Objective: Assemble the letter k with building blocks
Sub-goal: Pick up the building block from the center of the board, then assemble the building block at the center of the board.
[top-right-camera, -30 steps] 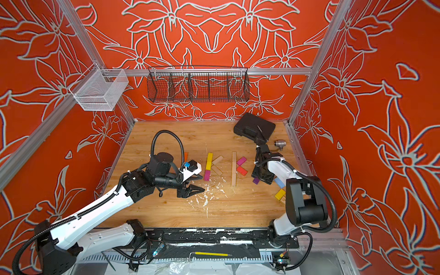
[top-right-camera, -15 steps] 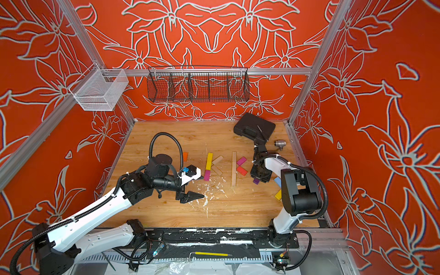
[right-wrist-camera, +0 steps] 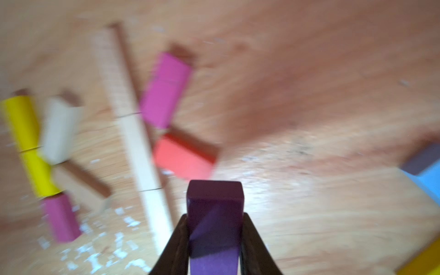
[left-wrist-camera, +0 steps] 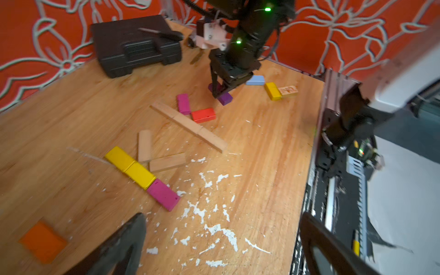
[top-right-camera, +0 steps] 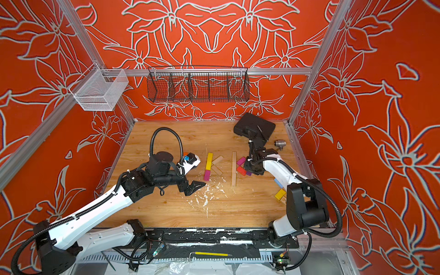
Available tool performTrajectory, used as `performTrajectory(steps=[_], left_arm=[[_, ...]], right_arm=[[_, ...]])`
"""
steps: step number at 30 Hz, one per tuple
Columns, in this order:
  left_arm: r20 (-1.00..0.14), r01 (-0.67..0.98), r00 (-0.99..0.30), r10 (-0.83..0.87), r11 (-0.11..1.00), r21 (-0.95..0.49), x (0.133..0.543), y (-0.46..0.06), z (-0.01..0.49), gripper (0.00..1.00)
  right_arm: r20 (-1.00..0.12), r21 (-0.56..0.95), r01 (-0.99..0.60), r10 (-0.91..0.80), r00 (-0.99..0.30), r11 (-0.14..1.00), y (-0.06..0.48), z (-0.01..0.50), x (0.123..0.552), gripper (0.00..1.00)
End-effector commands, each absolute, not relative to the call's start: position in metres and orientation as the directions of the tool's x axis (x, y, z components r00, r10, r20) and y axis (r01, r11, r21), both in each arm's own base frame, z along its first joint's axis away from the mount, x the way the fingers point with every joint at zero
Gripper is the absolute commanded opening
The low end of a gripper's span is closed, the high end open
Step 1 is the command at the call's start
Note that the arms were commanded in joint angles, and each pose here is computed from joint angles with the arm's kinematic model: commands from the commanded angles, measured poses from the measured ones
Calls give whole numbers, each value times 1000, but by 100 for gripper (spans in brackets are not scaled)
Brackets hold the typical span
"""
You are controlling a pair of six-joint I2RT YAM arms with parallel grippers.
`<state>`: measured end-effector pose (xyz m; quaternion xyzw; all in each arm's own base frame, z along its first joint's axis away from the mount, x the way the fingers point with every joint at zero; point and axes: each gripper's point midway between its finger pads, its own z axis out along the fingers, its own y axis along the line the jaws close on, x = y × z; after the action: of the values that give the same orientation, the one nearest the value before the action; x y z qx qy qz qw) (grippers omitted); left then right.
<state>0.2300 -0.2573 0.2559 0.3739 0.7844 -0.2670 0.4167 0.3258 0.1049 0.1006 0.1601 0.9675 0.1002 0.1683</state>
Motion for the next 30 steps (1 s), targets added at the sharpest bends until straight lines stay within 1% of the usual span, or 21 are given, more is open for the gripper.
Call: performTrajectory(steps=[1, 5, 8, 12, 17, 23, 30], left_arm=[[-815, 574, -541, 208, 800, -177, 259, -230, 258, 98], [-775, 396, -628, 71, 886, -240, 267, -208, 253, 98], [-752, 291, -659, -9, 919, -267, 267, -190, 246, 98], [-732, 214, -677, -83, 928, -304, 264, -173, 239, 98], [-713, 147, -690, -126, 940, -308, 257, -149, 233, 98], [-704, 94, -693, -157, 948, -304, 250, -130, 228, 98], [-694, 65, -697, -180, 948, -311, 247, -121, 223, 98]], right_arm=[[-314, 300, 234, 327, -891, 925, 143, 123, 330, 24], [-320, 385, 169, 303, -898, 907, 198, 136, 338, 24], [-320, 427, 120, 273, -907, 896, 242, 140, 343, 24], [-308, 458, 66, 228, -924, 886, 297, 134, 348, 24], [-285, 456, 15, 162, -945, 890, 360, 114, 351, 24], [-222, 480, 40, 166, -961, 876, 413, 79, 354, 24], [-186, 446, 64, 162, -969, 893, 433, 44, 355, 24]])
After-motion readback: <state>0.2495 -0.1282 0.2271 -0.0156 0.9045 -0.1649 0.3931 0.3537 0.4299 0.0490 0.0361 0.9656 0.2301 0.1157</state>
